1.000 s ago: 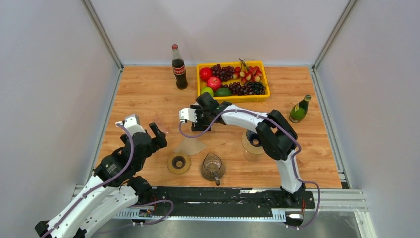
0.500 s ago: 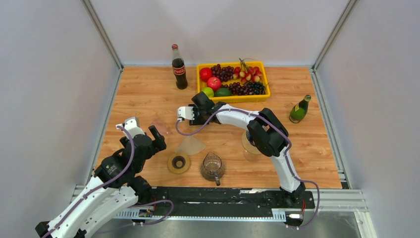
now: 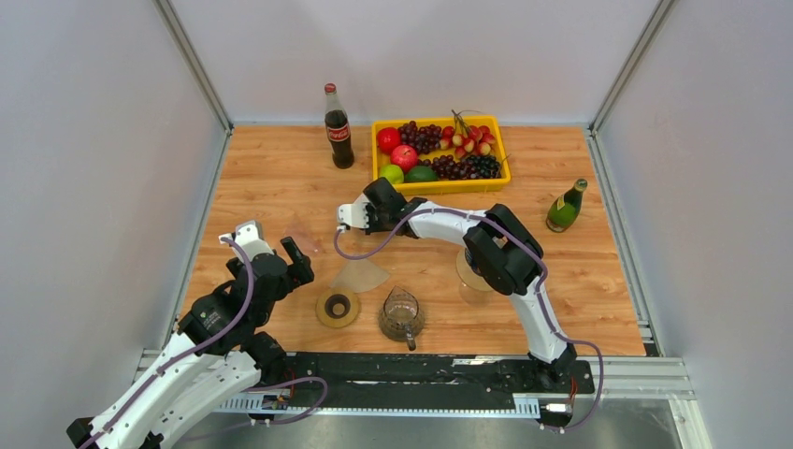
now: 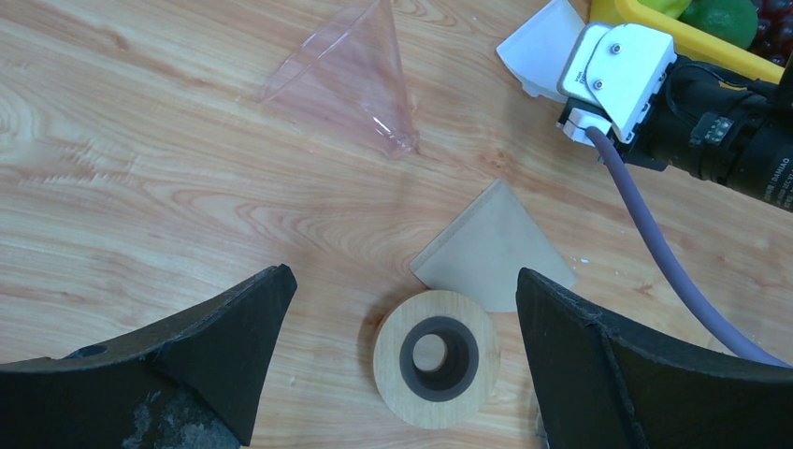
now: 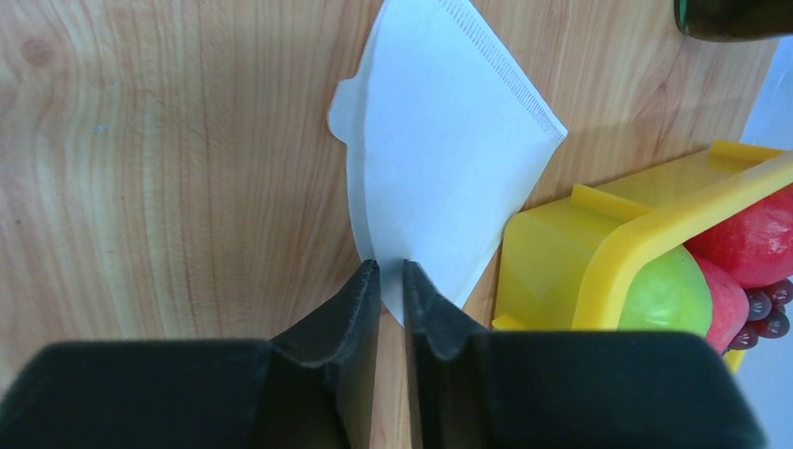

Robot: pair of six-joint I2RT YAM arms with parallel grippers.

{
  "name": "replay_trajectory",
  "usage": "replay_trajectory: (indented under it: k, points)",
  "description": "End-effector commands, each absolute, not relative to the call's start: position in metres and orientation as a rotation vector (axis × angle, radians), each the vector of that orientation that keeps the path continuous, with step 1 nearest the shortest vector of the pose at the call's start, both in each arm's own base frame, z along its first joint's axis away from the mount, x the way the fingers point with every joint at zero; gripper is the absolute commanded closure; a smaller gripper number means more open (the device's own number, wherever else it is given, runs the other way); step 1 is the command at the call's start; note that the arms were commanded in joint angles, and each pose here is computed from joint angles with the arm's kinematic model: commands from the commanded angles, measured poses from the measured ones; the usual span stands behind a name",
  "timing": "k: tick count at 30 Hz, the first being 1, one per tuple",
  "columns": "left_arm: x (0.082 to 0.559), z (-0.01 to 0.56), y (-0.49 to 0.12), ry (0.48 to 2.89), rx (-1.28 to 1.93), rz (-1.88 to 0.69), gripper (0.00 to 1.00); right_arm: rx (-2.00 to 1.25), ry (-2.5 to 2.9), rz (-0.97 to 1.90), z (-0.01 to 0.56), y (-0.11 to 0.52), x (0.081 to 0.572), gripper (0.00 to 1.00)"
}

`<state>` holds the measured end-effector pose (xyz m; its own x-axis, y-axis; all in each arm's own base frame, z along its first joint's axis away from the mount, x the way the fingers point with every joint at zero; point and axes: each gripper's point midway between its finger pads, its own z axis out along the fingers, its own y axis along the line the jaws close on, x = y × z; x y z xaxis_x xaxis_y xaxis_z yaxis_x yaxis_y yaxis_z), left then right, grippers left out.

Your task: Place the coffee filter in the dripper

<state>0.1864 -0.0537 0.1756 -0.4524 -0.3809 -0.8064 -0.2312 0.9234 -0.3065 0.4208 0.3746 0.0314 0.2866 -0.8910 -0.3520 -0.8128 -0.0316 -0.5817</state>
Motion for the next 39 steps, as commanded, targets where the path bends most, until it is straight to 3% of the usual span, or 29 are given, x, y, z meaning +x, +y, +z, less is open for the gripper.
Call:
replay_trajectory:
  k: [1, 4, 17, 39]
  points:
    - [0.188, 0.177, -0.051, 2.049, -0.441, -0.169, 0.0, -1.83, 1.559, -0.161, 0.013, 0.371, 0.421, 0.87]
    - [0.188, 0.176, -0.051, 2.049, -0.443, -0.172, 0.0, -1.776, 1.548, -0.161, 0.022, 0.377, 0.425, 1.0]
    - [0.186, 0.176, -0.052, 2.047, -0.447, -0.193, 0.0, -1.442, 1.475, -0.202, 0.095, 0.385, 0.435, 1.0]
    - [0.198, 0.203, -0.104, 1.966, -0.333, -0.517, 0.0, -1.057, 1.537, -0.087, 0.167, 0.363, 0.37, 1.0]
